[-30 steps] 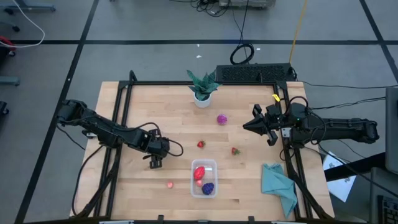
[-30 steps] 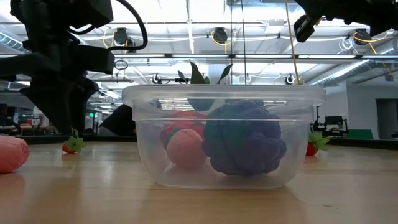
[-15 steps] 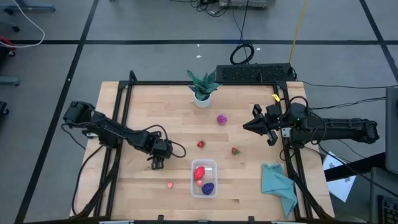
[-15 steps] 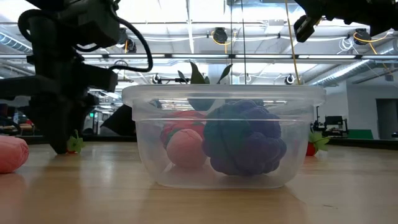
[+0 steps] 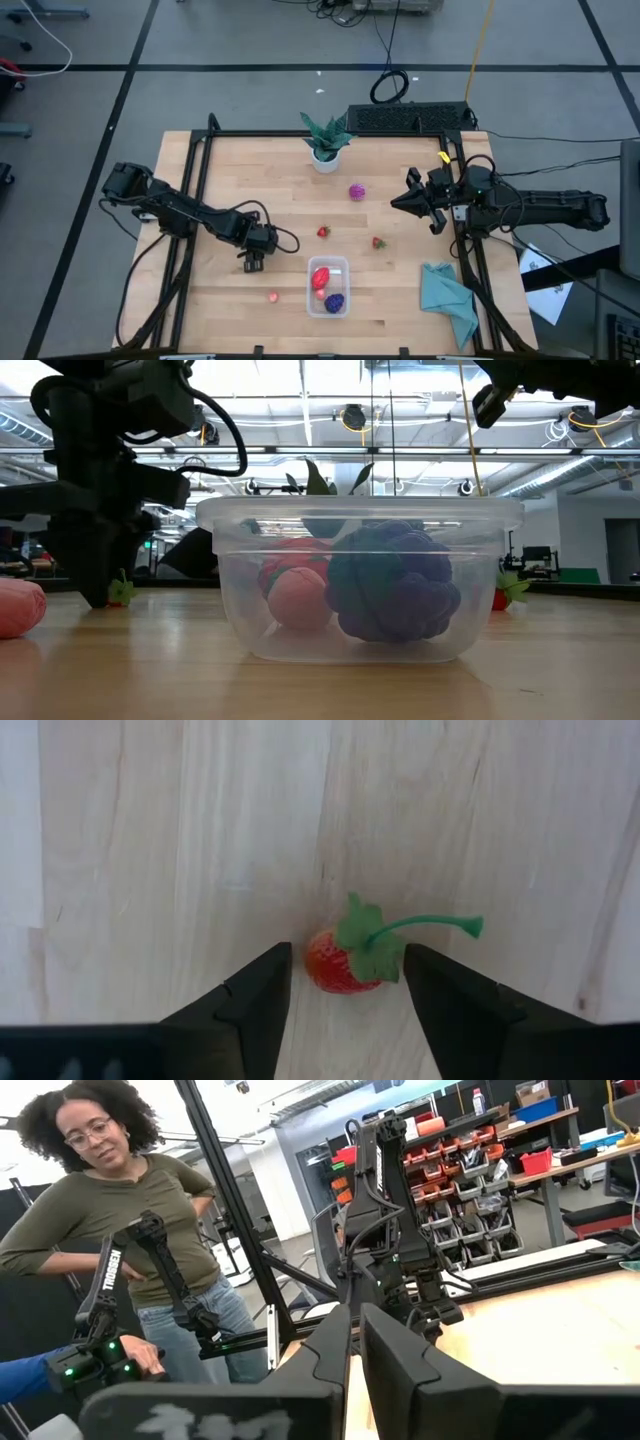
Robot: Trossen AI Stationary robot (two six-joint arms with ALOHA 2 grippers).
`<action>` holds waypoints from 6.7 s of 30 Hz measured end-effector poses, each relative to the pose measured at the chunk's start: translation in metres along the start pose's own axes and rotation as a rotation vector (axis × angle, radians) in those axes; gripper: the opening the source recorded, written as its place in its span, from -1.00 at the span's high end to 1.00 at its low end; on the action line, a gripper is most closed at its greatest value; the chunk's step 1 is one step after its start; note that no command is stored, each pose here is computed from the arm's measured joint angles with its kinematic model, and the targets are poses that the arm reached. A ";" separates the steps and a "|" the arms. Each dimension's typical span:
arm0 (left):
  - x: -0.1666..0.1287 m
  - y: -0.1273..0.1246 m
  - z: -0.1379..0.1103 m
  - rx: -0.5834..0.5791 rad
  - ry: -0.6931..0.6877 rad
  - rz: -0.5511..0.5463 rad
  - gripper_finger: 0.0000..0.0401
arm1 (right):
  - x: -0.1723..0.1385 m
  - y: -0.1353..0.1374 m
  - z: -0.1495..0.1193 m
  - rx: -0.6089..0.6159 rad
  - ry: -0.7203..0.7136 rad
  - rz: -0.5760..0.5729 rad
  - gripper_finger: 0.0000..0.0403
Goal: Pick and placing Produce into tupperware
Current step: Put the left red strawberry into the transparent container, then put the pink peach into the transparent container
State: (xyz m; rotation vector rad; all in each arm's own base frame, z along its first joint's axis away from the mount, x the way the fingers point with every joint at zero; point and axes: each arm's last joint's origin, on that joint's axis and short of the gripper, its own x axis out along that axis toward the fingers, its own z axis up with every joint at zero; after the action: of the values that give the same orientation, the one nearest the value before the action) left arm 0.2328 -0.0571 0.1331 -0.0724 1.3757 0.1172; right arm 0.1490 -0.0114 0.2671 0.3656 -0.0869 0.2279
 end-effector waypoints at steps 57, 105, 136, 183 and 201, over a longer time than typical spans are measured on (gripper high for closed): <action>-0.011 -0.007 0.012 -0.136 0.022 -0.107 0.39 | 0.000 0.000 0.000 -0.001 -0.002 0.000 0.91; -0.061 -0.107 0.163 0.231 -0.265 -0.258 0.39 | 0.000 0.001 0.002 -0.006 -0.015 0.006 0.91; -0.026 -0.127 0.161 0.233 -0.209 -0.286 0.39 | 0.000 0.001 0.001 -0.025 -0.015 0.006 0.91; -0.014 -0.122 0.167 0.161 -0.170 -0.329 0.01 | 0.000 0.001 0.001 -0.024 -0.013 0.009 0.91; -0.073 -0.125 0.177 0.193 -0.104 -0.249 0.10 | 0.000 0.002 0.001 0.002 0.001 0.042 0.91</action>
State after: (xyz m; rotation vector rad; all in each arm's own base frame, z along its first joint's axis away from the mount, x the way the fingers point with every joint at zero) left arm 0.4069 -0.1627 0.2369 -0.0743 1.2580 -0.2174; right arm 0.1485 -0.0102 0.2686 0.3655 -0.0935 0.2696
